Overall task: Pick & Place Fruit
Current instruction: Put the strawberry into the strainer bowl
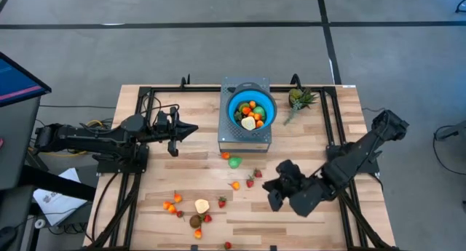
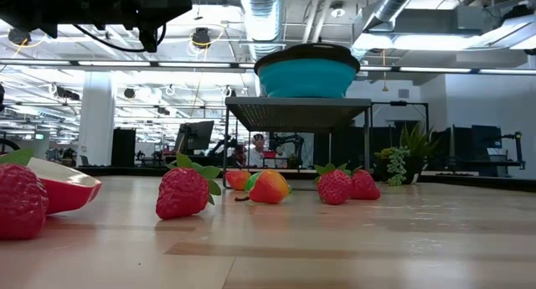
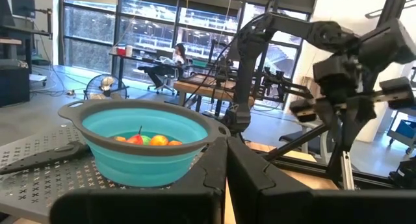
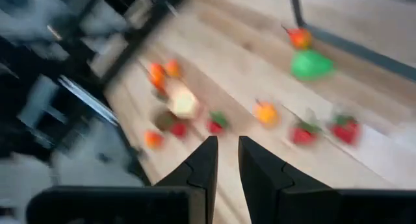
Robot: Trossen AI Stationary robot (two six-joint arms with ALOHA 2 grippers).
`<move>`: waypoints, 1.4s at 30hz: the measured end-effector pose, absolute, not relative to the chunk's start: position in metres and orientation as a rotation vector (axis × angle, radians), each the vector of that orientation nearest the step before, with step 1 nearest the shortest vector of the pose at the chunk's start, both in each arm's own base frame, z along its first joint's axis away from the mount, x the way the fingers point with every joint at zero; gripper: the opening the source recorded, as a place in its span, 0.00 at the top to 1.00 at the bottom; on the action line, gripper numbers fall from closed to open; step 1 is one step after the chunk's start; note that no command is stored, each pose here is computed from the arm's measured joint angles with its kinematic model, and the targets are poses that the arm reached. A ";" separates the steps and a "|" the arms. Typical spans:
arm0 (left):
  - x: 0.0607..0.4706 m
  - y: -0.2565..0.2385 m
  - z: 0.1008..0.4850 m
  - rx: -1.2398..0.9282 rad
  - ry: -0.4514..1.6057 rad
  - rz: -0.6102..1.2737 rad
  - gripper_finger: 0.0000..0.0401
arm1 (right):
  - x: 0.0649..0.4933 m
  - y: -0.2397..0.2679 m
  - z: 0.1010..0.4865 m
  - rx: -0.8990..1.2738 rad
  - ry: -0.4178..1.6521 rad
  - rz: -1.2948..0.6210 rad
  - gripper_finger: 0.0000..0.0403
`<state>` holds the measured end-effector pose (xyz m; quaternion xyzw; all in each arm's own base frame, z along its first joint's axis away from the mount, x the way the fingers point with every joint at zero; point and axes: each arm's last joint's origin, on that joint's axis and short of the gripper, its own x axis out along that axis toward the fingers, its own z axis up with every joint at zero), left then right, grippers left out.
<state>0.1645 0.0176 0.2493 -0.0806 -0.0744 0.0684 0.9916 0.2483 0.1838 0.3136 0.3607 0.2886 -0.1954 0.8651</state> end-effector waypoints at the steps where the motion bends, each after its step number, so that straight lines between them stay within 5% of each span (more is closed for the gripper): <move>1: 0.165 0.018 0.249 -0.162 -0.149 0.137 1.00 | 0.248 0.186 0.313 0.768 0.628 -0.400 0.86; 20: 0.165 0.018 0.249 -0.162 -0.149 0.137 1.00 | 0.277 0.165 0.250 0.713 0.997 -0.666 0.86; 28: 0.165 0.018 0.249 -0.162 -0.149 0.137 1.00 | 0.316 0.159 0.214 0.614 1.062 -0.547 0.86; 36: 0.165 0.018 0.249 -0.162 -0.149 0.137 1.00 | 0.336 0.139 0.201 0.740 1.106 -0.567 0.87; 42: 0.165 0.018 0.249 -0.162 -0.149 0.137 1.00 | 0.336 0.128 0.204 0.744 1.089 -0.624 0.97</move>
